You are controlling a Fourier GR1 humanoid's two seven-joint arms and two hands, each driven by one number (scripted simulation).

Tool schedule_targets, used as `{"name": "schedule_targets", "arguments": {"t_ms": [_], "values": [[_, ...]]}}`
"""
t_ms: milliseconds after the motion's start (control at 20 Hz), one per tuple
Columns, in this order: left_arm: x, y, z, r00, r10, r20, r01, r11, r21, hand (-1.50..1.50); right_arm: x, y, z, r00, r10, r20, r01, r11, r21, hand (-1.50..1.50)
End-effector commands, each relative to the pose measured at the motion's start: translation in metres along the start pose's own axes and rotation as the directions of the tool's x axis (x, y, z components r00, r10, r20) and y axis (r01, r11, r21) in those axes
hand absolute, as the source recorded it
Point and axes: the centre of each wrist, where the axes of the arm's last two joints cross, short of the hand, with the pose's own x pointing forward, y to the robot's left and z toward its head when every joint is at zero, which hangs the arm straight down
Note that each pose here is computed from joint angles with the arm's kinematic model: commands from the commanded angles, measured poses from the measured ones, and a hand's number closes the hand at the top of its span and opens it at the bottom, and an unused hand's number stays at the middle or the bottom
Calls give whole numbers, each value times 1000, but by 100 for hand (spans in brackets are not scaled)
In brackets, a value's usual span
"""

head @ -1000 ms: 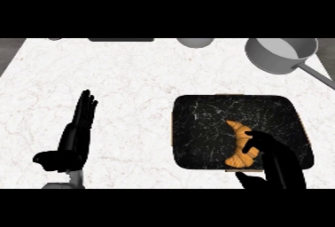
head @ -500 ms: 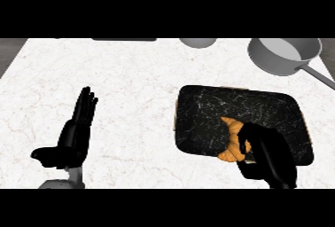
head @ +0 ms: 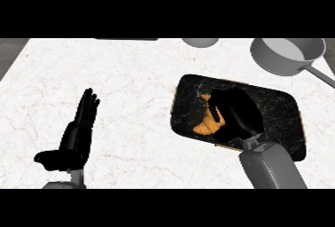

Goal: Pick the croissant from the tray and place it in the pot

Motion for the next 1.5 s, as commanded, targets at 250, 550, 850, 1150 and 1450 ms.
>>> {"name": "schedule_targets", "arguments": {"t_ms": [250, 550, 850, 1150, 1450], "values": [[10, 14, 3, 1000, 3, -6, -3, 1000, 21, 0, 11, -63, -10, 999, 36, -26, -42, 965, -258, 150], [-9, 1, 1, 1000, 10, -4, -10, 1000, 13, 0, -14, -89, -21, 986, -3, -166, -56, 936, -346, 150], [2, 2, -4, 1000, 2, -12, -1, 1000, 27, 0, -46, -127, -20, 961, -26, -277, -83, 923, -376, 150], [-4, 7, 15, 1000, 7, 1, -7, 1000, 6, 0, -106, -133, -24, 945, -19, -327, -112, 919, -378, 150], [-2, 4, 2, 1000, -3, 7, 3, 1000, -1, 0, -189, -141, -20, 917, -25, -399, -138, 917, -375, 150]]}}
